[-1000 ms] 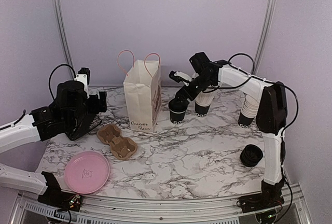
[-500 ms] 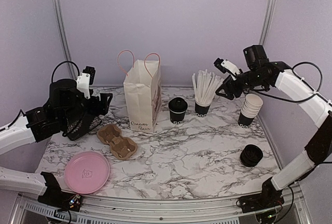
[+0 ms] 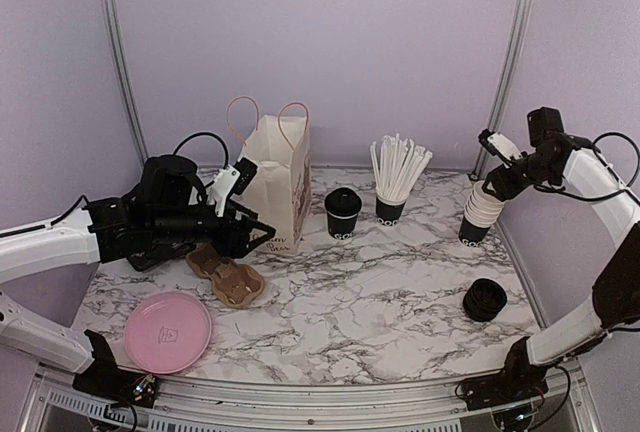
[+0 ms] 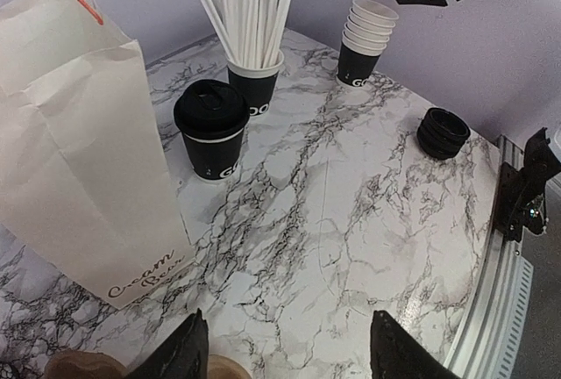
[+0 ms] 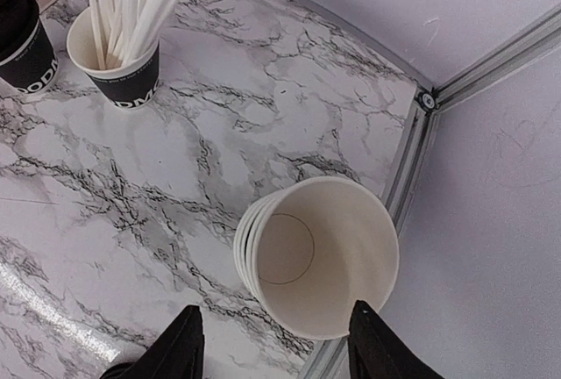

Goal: Pack the takeout coffee

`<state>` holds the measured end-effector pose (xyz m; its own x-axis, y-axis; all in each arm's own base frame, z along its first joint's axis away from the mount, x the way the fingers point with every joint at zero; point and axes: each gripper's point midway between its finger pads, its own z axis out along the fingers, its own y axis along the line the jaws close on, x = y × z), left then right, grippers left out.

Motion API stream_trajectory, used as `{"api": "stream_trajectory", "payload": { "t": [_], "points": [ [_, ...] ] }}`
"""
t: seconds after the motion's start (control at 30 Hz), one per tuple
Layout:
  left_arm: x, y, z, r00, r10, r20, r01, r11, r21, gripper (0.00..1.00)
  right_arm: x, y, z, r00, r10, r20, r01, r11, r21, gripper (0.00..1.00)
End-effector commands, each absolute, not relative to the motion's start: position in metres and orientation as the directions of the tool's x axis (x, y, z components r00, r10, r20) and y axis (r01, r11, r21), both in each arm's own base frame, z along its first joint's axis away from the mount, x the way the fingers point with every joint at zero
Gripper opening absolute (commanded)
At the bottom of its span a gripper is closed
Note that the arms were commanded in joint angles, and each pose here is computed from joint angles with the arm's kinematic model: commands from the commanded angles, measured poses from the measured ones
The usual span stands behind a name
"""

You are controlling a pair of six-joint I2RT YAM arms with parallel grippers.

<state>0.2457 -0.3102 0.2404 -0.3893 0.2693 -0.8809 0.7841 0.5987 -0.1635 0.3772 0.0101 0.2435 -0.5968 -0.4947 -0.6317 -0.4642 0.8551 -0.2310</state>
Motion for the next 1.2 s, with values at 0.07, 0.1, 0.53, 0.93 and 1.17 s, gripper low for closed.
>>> {"api": "stream_trajectory", "payload": {
  "t": [0.07,0.1,0.53,0.93,1.17],
  "points": [
    [0.237,-0.316,0.245,-0.353,0.311,-0.882,0.81,0.574,-0.121,0.68,0.38,0.002,0.223,-0.64,-0.512,-0.573,-0.491,0.846,-0.207,0.51],
    [0.238,-0.316,0.246,-0.351,0.31,-0.884,0.807,0.579,-0.118,0.69,0.381,0.001,0.219,-0.65,-0.51,-0.564,-0.493,0.847,-0.198,0.5],
    [0.236,-0.317,0.243,-0.353,0.319,-0.88,0.815,0.567,-0.122,0.71,0.398,0.0,0.204,-0.663,-0.522,-0.536,-0.512,0.839,-0.183,0.33],
    [0.235,-0.319,0.237,-0.362,0.335,-0.87,0.817,0.563,-0.124,0.71,0.4,0.003,0.203,-0.659,-0.526,-0.537,-0.529,0.832,-0.166,0.12],
    [0.235,-0.32,0.236,-0.365,0.339,-0.867,0.818,0.561,-0.125,0.71,0.401,0.003,0.2,-0.668,-0.519,-0.533,-0.524,0.837,-0.157,0.14]
  ]
}}
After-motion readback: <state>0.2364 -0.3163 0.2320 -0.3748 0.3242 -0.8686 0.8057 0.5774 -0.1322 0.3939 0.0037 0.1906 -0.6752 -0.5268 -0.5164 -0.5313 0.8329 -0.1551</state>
